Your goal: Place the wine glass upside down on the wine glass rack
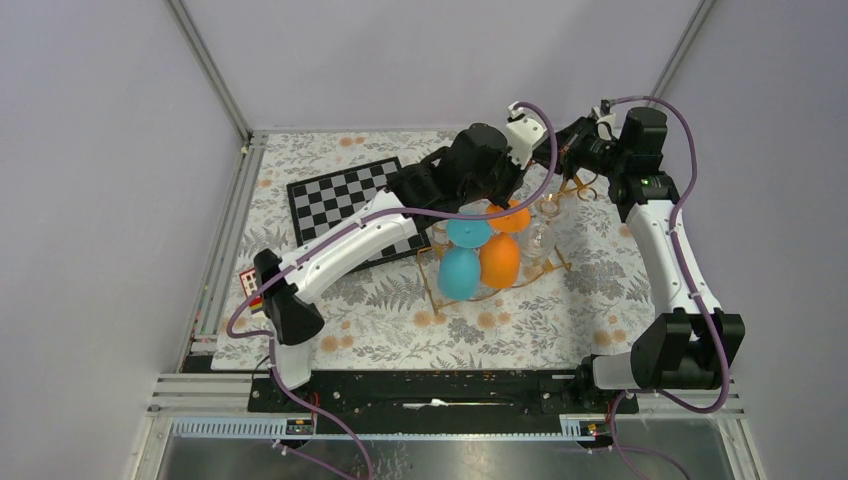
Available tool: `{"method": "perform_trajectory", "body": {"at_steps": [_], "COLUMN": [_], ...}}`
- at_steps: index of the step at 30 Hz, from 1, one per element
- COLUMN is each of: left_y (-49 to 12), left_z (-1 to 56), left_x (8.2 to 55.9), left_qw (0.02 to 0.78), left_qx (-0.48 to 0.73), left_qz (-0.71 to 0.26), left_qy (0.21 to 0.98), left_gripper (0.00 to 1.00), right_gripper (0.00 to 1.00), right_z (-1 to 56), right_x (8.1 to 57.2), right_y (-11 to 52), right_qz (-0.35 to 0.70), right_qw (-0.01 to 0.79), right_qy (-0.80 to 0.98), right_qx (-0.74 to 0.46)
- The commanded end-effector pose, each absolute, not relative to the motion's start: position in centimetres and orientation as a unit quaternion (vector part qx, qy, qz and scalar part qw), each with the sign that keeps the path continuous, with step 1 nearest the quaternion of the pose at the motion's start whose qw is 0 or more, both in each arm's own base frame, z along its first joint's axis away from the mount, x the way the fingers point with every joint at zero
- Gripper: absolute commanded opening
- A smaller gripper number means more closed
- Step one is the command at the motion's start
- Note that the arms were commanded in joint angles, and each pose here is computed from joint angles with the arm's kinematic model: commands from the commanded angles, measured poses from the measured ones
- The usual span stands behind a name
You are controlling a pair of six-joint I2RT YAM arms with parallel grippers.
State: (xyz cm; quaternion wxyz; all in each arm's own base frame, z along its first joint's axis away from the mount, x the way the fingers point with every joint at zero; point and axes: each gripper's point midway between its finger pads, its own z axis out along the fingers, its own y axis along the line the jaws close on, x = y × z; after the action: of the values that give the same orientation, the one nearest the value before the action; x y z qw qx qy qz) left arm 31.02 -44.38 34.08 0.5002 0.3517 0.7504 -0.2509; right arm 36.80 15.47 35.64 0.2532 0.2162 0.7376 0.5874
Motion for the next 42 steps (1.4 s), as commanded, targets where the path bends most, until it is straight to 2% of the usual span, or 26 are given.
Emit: {"method": "perform_trajectory", "body": {"at_steps": [1,7,22,42], "left_y": [-44.0,-43.0,-42.5,-41.7], "left_z": [37.0,37.1,36.5,37.6], "left_x": [32.3,34.3,36.4,37.8], "left_qw": [0.541,0.57,0.585,0.595], "left_qx": [0.311,0.263,0.213,0.182], "left_qz": [-0.242,-0.192,-0.153,-0.153], "left_qy": [0.743,0.755,0.768,0.768], "left_gripper": [0.0,0.0,0.0,0.0], "right_gripper": [0.0,0.0,0.0,0.0], "right_z": [38.7,38.4,37.2,33.3], "right_x": [34.9,34.6,33.7,31.8], "right_y": [16.1,16.0,16.0,16.8], "right_qz": [0.608,0.606,0.602,0.584], "right_qw": [0.282,0.281,0.269,0.218], "right_qy": [0.723,0.724,0.73,0.755], "right_qx": [0.169,0.173,0.183,0.204]}}
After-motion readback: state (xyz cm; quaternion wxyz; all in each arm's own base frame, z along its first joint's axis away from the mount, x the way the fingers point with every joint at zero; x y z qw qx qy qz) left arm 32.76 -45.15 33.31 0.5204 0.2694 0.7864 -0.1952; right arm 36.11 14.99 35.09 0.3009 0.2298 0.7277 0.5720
